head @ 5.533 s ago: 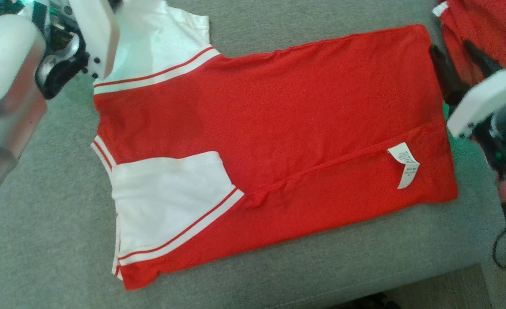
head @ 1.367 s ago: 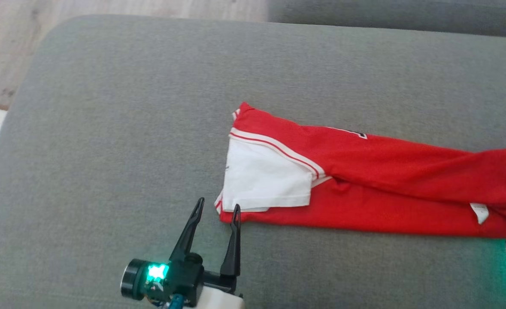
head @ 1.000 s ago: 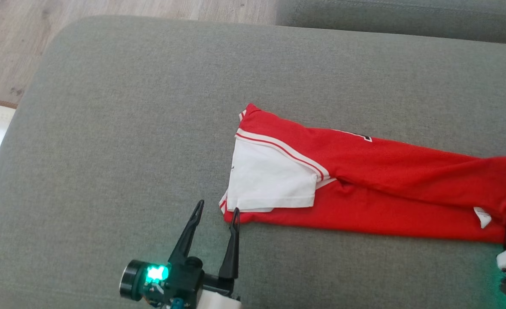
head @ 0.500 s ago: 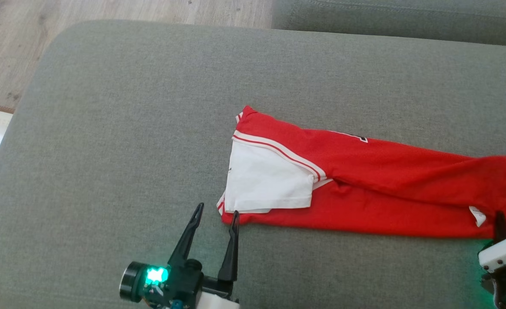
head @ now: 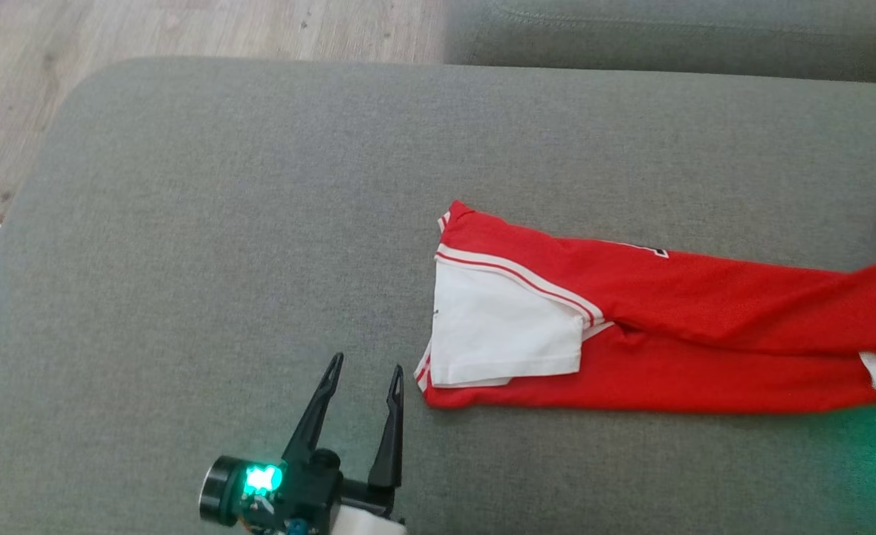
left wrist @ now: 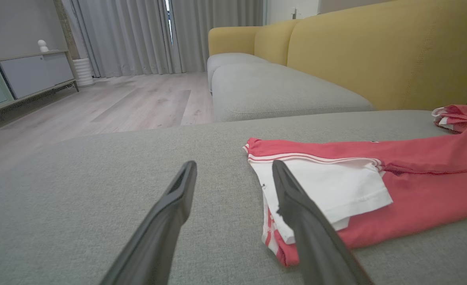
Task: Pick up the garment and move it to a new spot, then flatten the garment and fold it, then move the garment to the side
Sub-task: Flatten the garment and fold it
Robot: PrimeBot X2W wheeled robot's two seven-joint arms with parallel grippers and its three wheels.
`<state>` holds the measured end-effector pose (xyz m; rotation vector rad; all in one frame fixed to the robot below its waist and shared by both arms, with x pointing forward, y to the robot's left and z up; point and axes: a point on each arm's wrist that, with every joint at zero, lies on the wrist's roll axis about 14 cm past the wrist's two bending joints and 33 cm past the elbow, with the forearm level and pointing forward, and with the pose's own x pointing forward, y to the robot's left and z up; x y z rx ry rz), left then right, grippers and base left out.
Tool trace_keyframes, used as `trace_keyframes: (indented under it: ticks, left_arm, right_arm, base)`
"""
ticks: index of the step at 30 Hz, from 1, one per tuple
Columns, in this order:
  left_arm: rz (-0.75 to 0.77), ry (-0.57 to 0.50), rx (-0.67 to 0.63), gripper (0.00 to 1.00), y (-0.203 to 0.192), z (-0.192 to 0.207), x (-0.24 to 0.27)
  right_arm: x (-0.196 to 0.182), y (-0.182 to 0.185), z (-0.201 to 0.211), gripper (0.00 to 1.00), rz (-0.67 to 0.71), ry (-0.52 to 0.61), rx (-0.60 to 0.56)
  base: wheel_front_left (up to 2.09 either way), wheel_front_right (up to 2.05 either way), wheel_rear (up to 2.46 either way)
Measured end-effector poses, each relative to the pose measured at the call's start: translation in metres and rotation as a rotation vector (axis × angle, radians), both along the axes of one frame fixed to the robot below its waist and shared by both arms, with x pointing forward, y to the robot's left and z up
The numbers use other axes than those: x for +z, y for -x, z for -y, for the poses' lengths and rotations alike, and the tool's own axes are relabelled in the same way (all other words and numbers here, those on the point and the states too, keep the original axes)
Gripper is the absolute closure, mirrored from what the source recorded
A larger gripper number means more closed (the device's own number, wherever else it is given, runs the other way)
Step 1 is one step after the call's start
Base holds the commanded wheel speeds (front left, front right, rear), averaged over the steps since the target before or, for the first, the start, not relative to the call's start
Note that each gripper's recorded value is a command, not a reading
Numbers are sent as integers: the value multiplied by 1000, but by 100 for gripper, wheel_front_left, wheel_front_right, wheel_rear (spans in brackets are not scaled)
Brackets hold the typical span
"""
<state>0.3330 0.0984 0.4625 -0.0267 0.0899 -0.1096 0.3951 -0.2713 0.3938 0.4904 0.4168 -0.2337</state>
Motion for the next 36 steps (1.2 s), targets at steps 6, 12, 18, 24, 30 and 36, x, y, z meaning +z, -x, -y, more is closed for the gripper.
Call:
trace_keyframes:
  ticks: [6, 12, 18, 24, 30, 36]
  left_arm:
    - [1, -3, -22, 0, 6, 4, -1]
    - [1, -4, -33, 0, 10, 4, -1]
    - [-5, -9, -23, 0, 14, -1, -3]
    - [-13, -20, -15, 0, 19, -7, -7]
    - [-34, -24, 4, 0, 20, -12, -12]
    - [-39, -30, 2, 0, 20, -15, -14]
  right_arm:
    - [66, -26, -41, 100, 224, -2, 115]
    - [114, -44, -128, 100, 365, -50, 328]
    - [129, -45, -213, 100, 384, -107, 559]
    - [111, -26, -280, 100, 314, -167, 754]
    - [89, 7, -338, 100, 229, -194, 956]
    - [65, 29, -359, 0, 146, -199, 1048]
  base:
    - [0, 0, 0]
    - [0, 0, 0]
    - [0, 0, 0]
    - [0, 0, 0]
    - [0, 0, 0]
    - [0, 0, 0]
